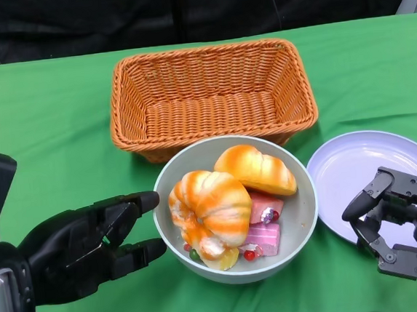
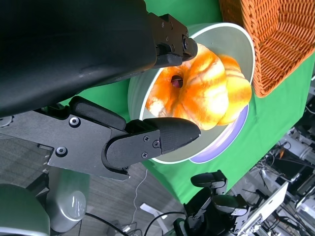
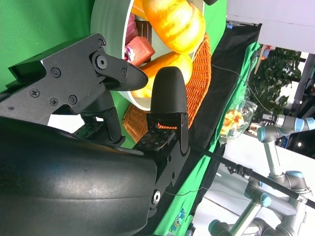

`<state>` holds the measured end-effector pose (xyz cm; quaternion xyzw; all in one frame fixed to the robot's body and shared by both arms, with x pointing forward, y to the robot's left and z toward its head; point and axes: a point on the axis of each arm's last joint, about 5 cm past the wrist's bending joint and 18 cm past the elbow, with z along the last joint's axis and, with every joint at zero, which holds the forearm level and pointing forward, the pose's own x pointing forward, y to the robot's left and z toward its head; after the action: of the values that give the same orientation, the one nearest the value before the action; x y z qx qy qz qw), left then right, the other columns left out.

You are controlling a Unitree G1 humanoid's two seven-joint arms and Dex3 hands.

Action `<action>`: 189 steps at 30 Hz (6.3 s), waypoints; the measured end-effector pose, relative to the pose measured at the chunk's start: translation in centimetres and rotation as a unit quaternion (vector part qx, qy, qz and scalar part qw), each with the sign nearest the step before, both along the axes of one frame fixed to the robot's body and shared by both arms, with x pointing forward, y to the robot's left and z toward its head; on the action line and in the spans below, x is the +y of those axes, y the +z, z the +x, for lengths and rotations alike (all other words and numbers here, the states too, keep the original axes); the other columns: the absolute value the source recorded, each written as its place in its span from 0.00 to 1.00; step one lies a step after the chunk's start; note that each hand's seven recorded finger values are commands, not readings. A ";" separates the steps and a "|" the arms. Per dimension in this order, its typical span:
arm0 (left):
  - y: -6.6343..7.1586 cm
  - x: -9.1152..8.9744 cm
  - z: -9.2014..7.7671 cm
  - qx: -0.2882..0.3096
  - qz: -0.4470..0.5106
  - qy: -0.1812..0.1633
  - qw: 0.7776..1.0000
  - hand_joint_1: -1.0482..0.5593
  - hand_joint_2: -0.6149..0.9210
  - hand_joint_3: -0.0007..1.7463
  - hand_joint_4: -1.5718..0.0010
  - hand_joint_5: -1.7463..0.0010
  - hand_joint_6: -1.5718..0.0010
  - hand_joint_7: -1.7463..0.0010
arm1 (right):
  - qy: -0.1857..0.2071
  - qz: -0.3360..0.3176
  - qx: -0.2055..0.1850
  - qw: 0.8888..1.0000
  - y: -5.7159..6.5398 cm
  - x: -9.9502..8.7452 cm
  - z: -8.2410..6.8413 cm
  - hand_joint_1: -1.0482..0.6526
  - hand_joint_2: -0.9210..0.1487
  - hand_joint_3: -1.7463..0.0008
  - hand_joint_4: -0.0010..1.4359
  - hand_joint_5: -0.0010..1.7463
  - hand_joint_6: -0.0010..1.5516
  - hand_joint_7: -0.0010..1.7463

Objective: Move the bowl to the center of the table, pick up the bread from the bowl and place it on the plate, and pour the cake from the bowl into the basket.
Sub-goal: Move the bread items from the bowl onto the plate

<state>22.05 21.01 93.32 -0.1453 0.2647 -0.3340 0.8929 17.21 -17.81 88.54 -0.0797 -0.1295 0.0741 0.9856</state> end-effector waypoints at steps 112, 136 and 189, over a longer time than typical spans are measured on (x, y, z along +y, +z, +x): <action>-6.3 3.0 0.9 -0.412 0.176 0.328 0.832 0.62 0.87 0.43 0.51 0.13 0.51 0.31 | 0.034 -0.419 -0.050 0.906 5.7 9.7 6.6 0.19 0.00 0.95 0.52 0.08 0.38 0.00; -6.3 3.1 0.6 -0.413 0.198 0.314 0.832 0.62 0.88 0.41 0.51 0.13 0.50 0.33 | 0.027 -0.424 -0.058 0.903 4.1 10.8 7.7 0.40 0.02 1.00 0.52 0.61 0.51 0.01; -6.6 2.9 0.5 -0.419 0.207 0.305 0.830 0.61 0.88 0.41 0.51 0.14 0.50 0.33 | -0.005 -0.335 -0.156 0.929 3.0 9.7 7.2 0.56 0.00 0.96 0.51 0.84 0.76 0.04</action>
<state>22.57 23.87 86.77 0.1237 -0.1294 -0.0106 0.9838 24.41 -8.14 91.56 -0.4164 -0.2489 0.0953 0.8693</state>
